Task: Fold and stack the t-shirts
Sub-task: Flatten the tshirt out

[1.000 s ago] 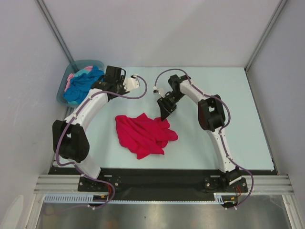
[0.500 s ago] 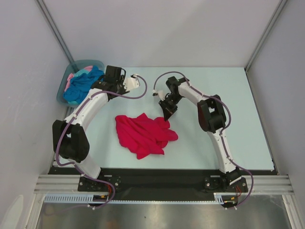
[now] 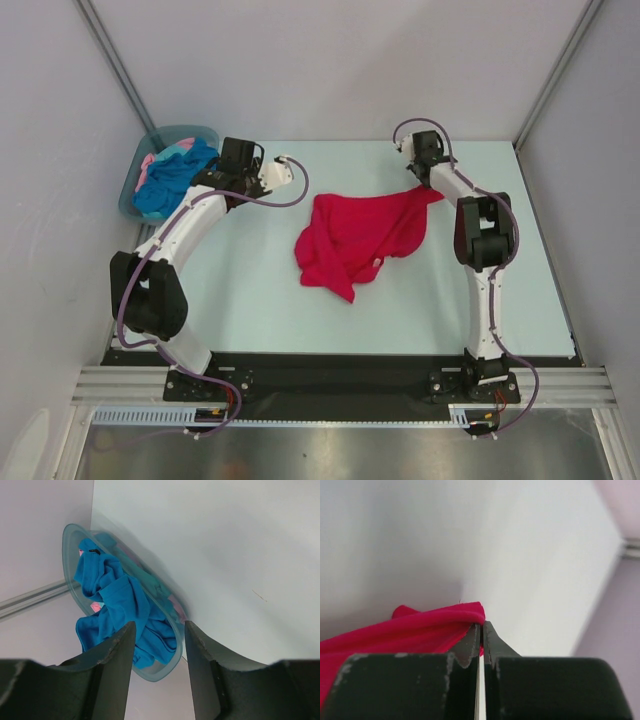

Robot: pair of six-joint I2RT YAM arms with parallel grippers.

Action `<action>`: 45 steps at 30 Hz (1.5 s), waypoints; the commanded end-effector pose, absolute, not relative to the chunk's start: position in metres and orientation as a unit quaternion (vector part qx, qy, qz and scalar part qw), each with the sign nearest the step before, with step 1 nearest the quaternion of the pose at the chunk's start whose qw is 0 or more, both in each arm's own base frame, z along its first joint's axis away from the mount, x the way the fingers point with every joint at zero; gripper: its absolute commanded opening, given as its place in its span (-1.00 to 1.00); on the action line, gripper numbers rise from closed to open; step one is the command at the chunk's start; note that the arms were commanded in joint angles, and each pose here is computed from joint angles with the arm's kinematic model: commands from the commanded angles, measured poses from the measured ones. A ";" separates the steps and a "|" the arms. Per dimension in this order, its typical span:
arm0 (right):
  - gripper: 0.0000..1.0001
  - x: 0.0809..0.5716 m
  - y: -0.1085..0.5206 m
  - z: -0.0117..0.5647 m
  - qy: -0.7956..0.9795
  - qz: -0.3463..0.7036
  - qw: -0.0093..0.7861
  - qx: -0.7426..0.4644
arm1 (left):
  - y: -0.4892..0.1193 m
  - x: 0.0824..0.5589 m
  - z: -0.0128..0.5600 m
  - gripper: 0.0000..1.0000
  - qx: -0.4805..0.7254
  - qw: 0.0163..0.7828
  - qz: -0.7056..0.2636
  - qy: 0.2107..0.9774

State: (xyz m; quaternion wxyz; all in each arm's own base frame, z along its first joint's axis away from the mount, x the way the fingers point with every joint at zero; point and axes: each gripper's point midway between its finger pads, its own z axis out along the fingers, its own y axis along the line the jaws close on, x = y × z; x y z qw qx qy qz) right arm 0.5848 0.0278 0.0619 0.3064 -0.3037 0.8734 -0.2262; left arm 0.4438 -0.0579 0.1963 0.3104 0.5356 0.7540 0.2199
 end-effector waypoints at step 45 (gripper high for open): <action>0.77 0.464 0.024 0.121 0.859 -0.239 0.253 -0.376 | -0.302 0.372 0.136 0.11 0.729 0.384 -0.224 0.520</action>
